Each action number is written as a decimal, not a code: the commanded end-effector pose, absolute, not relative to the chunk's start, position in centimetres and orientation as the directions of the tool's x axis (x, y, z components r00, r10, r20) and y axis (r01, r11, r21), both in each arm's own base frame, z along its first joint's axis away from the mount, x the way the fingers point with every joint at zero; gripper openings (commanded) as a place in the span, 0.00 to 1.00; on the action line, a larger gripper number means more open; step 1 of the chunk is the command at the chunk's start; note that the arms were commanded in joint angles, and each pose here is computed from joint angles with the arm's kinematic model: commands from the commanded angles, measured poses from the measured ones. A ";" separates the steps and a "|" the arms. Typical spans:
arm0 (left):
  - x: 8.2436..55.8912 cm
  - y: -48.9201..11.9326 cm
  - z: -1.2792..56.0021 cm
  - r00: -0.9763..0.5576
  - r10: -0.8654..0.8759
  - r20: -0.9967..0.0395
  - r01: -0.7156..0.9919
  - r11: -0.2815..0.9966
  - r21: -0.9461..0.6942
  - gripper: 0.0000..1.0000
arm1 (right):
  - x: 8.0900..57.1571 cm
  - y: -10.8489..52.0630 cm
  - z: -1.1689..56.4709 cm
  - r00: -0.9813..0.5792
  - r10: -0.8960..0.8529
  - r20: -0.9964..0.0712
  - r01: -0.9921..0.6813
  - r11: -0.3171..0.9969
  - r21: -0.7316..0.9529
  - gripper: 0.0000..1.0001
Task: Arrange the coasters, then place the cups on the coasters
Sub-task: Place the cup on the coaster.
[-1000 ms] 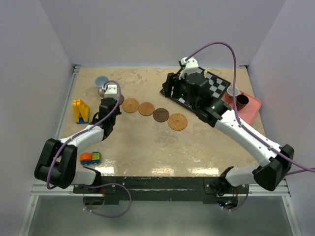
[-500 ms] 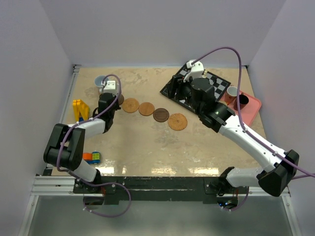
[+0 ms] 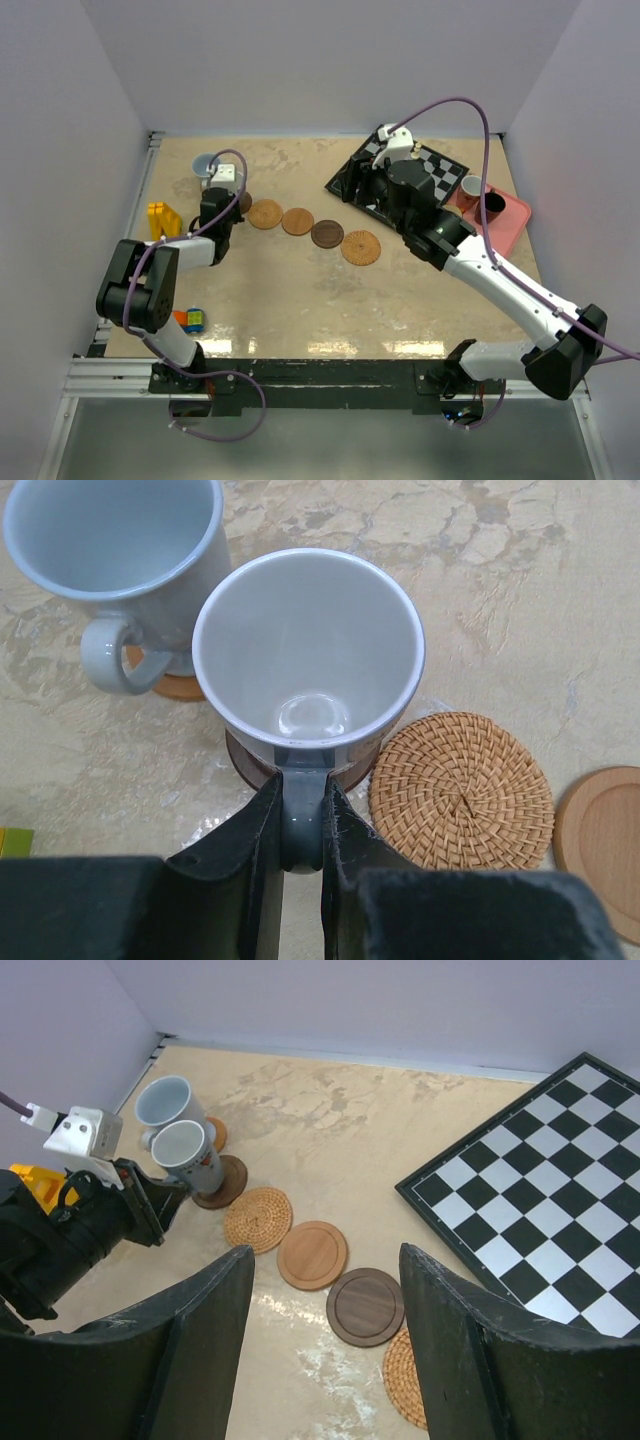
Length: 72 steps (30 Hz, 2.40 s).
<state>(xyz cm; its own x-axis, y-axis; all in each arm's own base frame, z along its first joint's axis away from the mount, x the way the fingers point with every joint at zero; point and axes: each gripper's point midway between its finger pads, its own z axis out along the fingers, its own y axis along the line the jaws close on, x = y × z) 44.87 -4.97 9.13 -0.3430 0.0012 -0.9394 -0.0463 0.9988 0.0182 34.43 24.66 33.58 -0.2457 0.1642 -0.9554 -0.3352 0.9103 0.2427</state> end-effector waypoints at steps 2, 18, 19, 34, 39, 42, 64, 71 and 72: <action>47.6 -4.9 13.9 -0.182 -0.025 -0.983 -0.044 0.999 -0.017 0.00 | 34.1 23.9 36.0 -0.183 0.229 -0.956 -0.326 0.903 0.279 0.64; 48.7 -4.7 13.2 -0.223 -0.043 -0.974 -0.036 0.999 -0.036 0.00 | 33.9 23.9 35.9 -0.191 0.229 -0.955 -0.331 0.901 0.282 0.64; 48.8 -4.6 13.1 -0.228 -0.046 -0.973 -0.038 0.999 -0.038 0.00 | 33.9 24.0 35.8 -0.194 0.226 -0.955 -0.331 0.901 0.281 0.64; 49.0 -4.3 12.0 -0.296 -0.058 -0.953 -0.068 0.997 -0.040 0.00 | 34.0 24.3 35.6 -0.198 0.224 -0.954 -0.342 0.897 0.282 0.64; 48.9 -4.0 11.6 -0.308 -0.067 -0.949 -0.080 0.996 -0.045 0.00 | 34.0 24.4 35.5 -0.201 0.220 -0.955 -0.341 0.898 0.278 0.64; 48.9 -3.9 11.6 -0.310 -0.073 -0.948 -0.083 0.995 -0.049 0.00 | 34.1 24.4 35.5 -0.200 0.221 -0.955 -0.341 0.898 0.279 0.64; 49.2 -3.7 10.9 -0.344 -0.080 -0.936 -0.083 0.995 -0.055 0.00 | 34.1 24.5 35.2 -0.207 0.210 -0.956 -0.346 0.898 0.272 0.64; 49.2 -3.8 10.7 -0.356 -0.079 -0.931 -0.076 0.996 -0.055 0.00 | 34.1 24.5 35.3 -0.203 0.208 -0.957 -0.346 0.899 0.269 0.64; 49.2 -3.8 10.7 -0.356 -0.079 -0.931 -0.075 0.996 -0.055 0.00 | 34.1 24.5 35.2 -0.205 0.206 -0.957 -0.345 0.900 0.268 0.64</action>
